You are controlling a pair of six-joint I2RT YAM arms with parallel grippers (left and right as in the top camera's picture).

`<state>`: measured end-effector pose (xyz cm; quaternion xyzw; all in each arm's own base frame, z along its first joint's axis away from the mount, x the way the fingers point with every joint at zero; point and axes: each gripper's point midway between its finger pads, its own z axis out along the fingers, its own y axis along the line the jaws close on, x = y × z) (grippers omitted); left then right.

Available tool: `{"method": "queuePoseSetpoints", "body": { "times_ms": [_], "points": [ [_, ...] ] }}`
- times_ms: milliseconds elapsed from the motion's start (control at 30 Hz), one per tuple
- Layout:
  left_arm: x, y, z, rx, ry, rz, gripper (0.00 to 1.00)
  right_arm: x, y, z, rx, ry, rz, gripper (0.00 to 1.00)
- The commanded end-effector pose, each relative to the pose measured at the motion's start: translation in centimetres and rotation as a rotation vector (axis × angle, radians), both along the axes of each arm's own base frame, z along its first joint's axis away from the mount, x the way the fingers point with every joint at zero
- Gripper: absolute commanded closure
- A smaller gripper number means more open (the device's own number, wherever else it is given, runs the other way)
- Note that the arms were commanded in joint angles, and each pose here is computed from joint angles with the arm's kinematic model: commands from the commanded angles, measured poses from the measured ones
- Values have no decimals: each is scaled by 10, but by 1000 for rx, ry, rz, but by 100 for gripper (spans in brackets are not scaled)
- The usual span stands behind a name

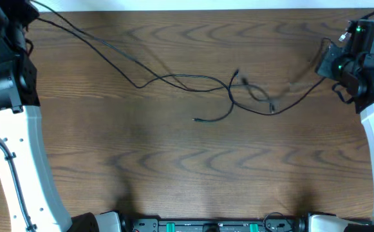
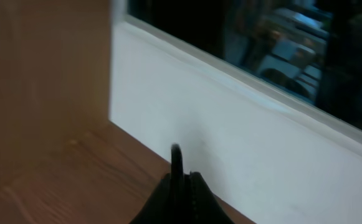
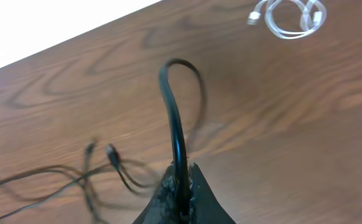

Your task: Untangle cables

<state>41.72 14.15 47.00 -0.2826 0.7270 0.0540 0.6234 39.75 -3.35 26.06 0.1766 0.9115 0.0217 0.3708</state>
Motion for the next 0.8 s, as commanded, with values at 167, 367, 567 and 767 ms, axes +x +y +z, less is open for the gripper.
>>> {"method": "queuePoseSetpoints", "body": {
  "times_ms": [167, 367, 567, 767],
  "points": [
    [8, 28, -15, 98, 77, 100, 93, -11, -26, 1, -131, 40, -67, 99],
    [26, 37, -29, 117, 100, 116, 93, -19, -36, -3, -168, 79, -82, 99],
    [43, 53, -57, 124, 158, 178, 93, -14, -31, 4, -99, 47, 3, 99],
    [62, 43, -94, 84, 242, 86, 93, -1, 27, 95, 61, -186, 280, 99]
  ]
}}
